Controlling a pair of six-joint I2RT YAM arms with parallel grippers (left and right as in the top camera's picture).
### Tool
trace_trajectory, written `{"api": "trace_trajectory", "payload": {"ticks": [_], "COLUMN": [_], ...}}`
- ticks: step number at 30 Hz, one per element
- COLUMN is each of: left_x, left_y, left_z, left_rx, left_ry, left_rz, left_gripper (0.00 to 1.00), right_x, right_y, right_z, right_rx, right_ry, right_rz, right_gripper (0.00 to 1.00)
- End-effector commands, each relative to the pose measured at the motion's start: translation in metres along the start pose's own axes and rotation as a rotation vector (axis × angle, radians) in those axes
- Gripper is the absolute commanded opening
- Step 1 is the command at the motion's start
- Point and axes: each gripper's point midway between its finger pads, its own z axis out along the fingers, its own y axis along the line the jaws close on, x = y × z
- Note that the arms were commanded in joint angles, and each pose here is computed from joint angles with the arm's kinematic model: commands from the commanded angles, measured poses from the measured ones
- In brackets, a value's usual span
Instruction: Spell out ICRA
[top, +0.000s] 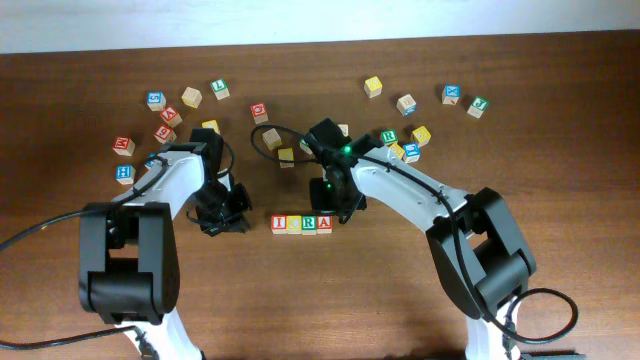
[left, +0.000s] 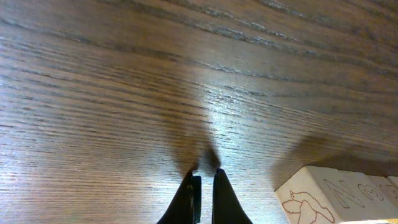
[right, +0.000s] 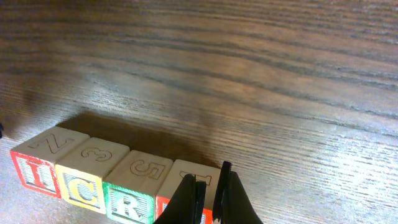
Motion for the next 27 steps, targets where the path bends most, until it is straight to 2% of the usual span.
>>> {"api": "trace_trajectory", "payload": {"ticks": [1, 6, 11, 20, 27], "left_x": [0.003, 0.006, 0.017, 0.014, 0.013], "left_y": [0.005, 0.000, -0.017, -0.021, -0.022], "left_z": [0.007, 0.009, 0.015, 0.016, 0.016], "left_rx": [-0.023, -0.027, -0.042, -0.030, -0.029], "left_ry": [0.015, 0.019, 0.027, 0.011, 0.008], "left_rz": [0.004, 0.023, 0.087, 0.101, 0.101], "left_gripper": [0.02, 0.02, 0.01, 0.03, 0.02], "right_x": [-0.013, 0.010, 0.031, 0.019, 0.013], "right_y": [-0.024, -0.070, -0.054, -0.019, -0.015], "right_z": [-0.013, -0.023, -0.007, 0.008, 0.009], "right_rx": [0.026, 0.100, 0.073, -0.043, -0.057], "right_ry": [0.019, 0.152, 0.201, 0.128, 0.103], "right_rz": [0.084, 0.198, 0.162, 0.119, 0.106], "right_gripper": [0.04, 0.05, 0.06, 0.06, 0.05]}}
